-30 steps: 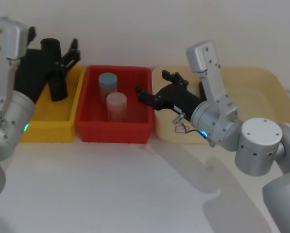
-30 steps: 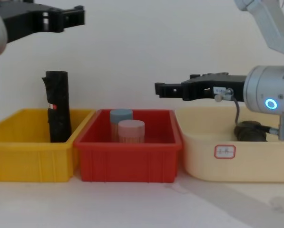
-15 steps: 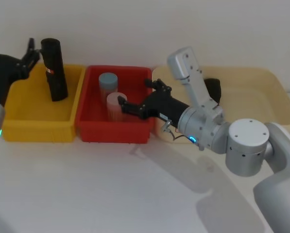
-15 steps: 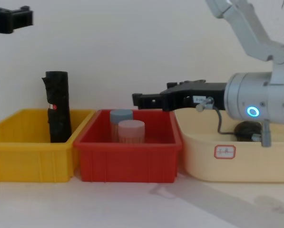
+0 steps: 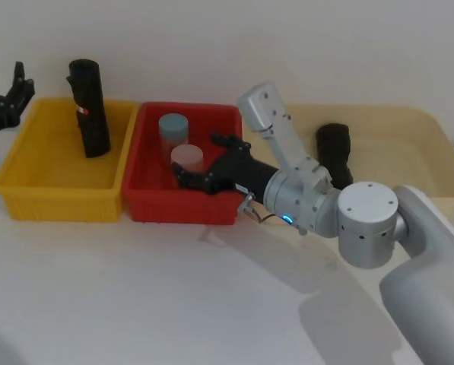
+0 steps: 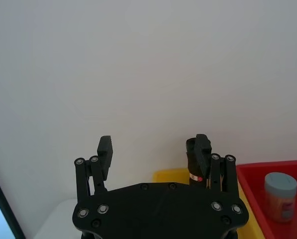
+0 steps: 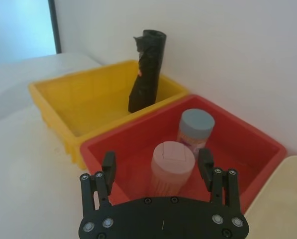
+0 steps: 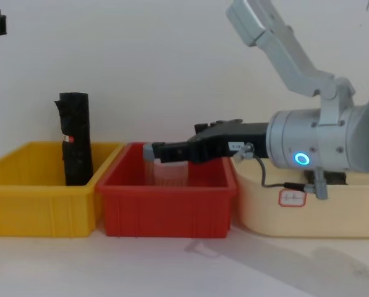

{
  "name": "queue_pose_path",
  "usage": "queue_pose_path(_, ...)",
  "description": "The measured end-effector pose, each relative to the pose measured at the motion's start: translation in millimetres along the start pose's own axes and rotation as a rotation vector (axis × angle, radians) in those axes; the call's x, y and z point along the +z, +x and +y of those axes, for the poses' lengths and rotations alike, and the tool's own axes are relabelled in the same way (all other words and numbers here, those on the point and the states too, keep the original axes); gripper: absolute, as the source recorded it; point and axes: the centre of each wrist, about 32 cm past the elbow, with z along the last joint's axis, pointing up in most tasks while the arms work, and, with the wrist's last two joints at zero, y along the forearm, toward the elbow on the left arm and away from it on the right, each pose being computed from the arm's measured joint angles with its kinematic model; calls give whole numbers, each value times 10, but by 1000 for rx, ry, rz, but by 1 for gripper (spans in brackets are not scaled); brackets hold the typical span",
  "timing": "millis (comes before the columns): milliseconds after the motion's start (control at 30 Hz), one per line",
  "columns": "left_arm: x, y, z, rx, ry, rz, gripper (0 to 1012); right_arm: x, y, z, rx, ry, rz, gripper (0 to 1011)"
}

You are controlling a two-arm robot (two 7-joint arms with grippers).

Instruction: Pick up the garbage bag with the one hand and transfer it to the other hand.

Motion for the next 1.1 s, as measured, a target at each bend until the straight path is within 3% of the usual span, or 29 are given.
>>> queue_pose_path(267,-3,20,17,20,3,-6,1001,-62,54,27,41,-11,-20,1000)
queue_pose_path(600,-6,33,28,34,5,-10,1001,-147,189,-79,40,-32,-18,1000)
queue_pose_path(1100,-7,39,33,40,6,-12,1001,-148,377,-192,17,-21,42,1000)
